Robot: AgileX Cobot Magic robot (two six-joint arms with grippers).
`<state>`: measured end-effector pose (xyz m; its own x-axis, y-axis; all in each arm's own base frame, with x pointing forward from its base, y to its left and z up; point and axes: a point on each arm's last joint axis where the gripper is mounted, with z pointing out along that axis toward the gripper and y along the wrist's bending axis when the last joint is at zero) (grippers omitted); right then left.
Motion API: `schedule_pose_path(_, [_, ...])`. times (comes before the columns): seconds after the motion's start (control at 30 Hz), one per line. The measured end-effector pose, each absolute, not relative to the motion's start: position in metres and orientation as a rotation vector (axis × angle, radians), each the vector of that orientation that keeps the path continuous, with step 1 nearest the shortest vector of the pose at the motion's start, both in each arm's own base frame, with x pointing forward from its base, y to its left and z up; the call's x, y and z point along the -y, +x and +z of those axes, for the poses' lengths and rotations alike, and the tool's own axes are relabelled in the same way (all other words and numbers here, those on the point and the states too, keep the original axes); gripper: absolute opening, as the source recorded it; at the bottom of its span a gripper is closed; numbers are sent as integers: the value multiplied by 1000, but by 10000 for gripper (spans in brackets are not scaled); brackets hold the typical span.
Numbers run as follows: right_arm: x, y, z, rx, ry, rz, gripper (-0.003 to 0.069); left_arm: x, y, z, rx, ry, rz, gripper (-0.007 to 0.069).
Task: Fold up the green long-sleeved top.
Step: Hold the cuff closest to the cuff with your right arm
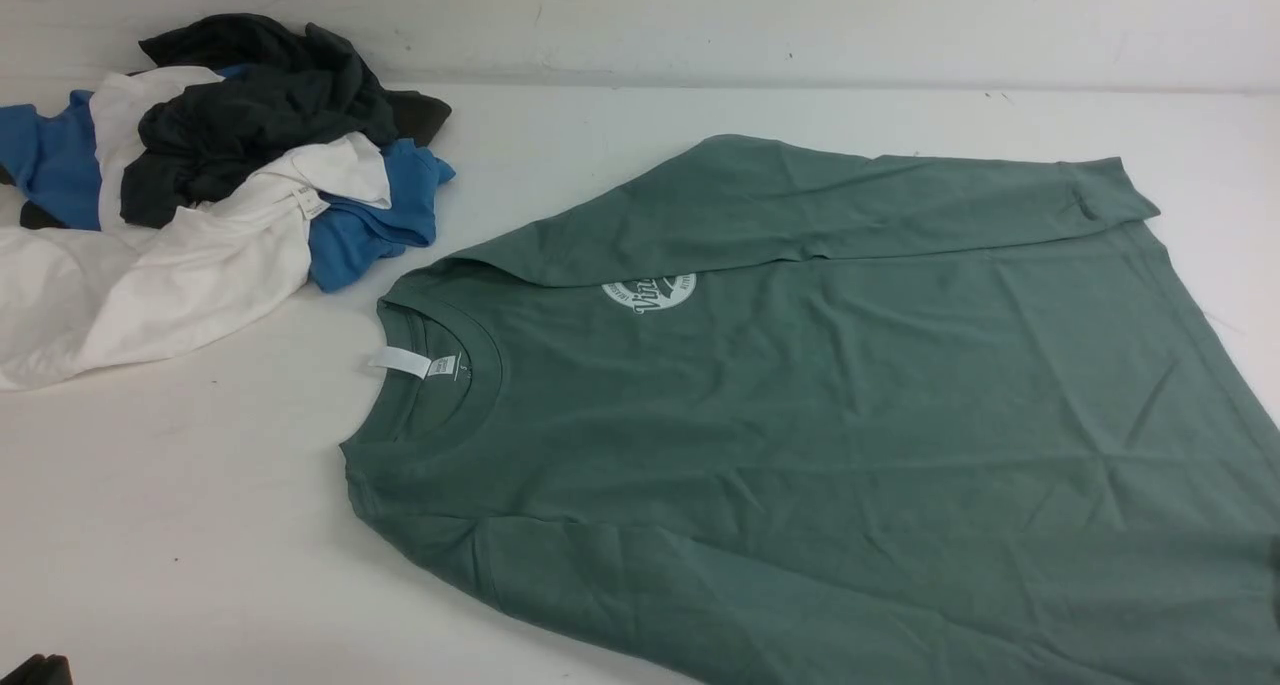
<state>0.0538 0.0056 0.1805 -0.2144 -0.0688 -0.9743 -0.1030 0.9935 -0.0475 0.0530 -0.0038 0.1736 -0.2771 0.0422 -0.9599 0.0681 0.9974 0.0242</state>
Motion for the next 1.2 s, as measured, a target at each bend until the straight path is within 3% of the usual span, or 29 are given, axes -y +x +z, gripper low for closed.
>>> schedule_pose_path(0.9, [-6, 54, 181, -1784, -128, 29, -15, 4, 53, 174, -1853, 68, -39, -4])
schedule_pose_path(1.0, [-6, 55, 182, -1759, -76, 81, -15, 8, 53, 174, -1853, -52, -183, -4])
schedule_pose_path(1.13, [-12, 55, 185, -1720, 256, 455, -15, 19, 52, 177, -1804, -445, -663, -4])
schedule_pose_path(1.17, [-12, 55, 185, -1719, 263, 461, -15, 19, 52, 177, -1799, -465, -688, -4])
schedule_pose_path(1.2, [-14, 55, 186, -1686, 420, 640, -15, 23, 52, 180, -1752, -611, -874, -4])
